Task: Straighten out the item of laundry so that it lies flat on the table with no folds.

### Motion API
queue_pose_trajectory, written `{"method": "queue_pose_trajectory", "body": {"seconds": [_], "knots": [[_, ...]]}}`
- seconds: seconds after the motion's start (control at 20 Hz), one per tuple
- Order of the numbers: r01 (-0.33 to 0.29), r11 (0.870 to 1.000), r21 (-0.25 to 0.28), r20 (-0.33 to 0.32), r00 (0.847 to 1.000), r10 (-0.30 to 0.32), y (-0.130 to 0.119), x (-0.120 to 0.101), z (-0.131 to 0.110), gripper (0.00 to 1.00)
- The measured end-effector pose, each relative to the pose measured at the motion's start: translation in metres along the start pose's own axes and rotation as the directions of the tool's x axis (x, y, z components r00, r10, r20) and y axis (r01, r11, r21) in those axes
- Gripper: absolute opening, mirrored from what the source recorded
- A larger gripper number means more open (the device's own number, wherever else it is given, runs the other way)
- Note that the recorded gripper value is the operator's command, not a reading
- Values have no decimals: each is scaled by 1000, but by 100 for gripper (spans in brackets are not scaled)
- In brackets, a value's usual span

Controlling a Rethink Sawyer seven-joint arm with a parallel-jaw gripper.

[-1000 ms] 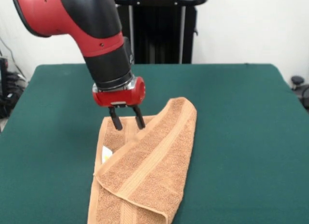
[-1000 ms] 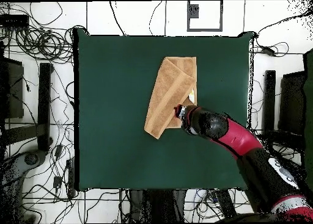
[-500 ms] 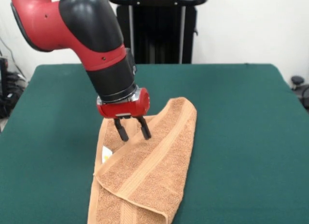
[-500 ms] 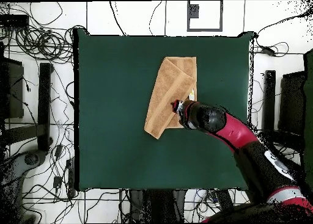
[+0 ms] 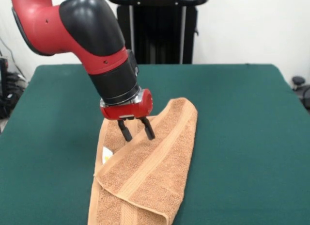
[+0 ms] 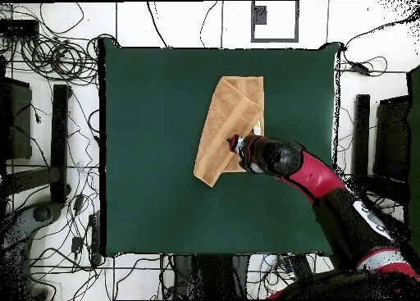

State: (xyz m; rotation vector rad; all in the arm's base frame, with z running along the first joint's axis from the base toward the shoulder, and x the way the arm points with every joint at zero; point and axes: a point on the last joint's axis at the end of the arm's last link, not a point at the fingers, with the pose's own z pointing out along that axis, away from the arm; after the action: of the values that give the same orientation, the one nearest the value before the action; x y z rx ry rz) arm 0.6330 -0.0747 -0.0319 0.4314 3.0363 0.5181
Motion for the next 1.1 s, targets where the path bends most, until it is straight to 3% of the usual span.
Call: {"method": "queue_pose_trajectory", "body": {"seconds": [1.1], "knots": [[-19, 1000, -20, -3, 1000, 19, -8, -9, 6, 100]]}}
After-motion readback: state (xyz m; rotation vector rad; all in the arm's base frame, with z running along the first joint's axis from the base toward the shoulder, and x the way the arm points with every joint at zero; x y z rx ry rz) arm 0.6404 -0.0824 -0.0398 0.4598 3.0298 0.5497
